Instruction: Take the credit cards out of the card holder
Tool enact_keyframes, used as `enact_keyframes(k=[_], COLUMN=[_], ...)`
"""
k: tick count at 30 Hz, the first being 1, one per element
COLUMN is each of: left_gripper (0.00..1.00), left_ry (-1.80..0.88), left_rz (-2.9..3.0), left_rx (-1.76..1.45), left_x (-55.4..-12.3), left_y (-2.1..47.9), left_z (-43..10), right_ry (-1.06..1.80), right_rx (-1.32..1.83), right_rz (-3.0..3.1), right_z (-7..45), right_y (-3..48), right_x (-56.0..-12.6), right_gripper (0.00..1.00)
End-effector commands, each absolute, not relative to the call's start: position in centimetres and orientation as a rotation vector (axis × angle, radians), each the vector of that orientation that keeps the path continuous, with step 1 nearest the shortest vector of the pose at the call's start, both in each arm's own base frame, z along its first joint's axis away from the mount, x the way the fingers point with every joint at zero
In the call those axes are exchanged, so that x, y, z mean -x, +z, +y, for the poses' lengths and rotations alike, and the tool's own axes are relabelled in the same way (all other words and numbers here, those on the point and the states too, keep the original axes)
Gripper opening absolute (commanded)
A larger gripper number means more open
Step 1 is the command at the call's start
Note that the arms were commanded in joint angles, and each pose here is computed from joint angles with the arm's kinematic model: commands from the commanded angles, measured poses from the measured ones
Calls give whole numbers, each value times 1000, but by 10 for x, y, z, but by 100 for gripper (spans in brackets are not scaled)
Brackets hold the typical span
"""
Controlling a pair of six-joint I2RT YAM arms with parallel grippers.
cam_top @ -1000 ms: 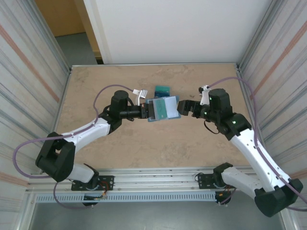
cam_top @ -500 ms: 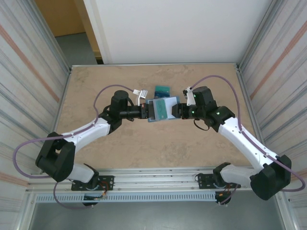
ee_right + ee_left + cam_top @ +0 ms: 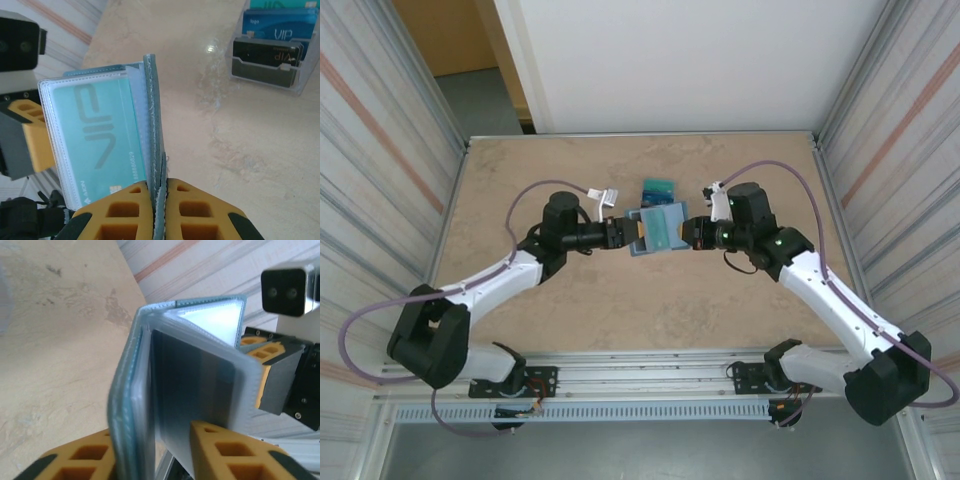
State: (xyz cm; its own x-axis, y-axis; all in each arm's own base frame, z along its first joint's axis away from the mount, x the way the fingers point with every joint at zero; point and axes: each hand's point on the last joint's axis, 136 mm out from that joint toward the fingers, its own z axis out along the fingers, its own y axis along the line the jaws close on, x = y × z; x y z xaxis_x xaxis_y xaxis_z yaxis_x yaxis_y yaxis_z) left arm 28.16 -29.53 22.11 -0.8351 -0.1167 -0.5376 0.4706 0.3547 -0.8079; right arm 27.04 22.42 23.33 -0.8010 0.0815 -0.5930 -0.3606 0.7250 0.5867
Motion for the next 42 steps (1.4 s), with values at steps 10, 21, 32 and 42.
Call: enact_keyframes(k=[10,21,32,42], left_gripper=[56,99,99,99], left_ry=[-898,-790,-378,-189], left_rz=[2239,2327,2444,2523], left_rx=[141,37,-194,-346], left_x=[-287,-280,-279,-283], left_y=[181,164,116,50], left_z=[-186,-192,-198,-227], right_ry=[993,958,822,708], right_rx=[118,77,-28,-69], right_rz=[2433,2671,2771,2826], right_z=[266,300,266,255], right_y=[191,127,82,56], right_x=[-268,-265,-274,-275], right_gripper=[0,0,0,6])
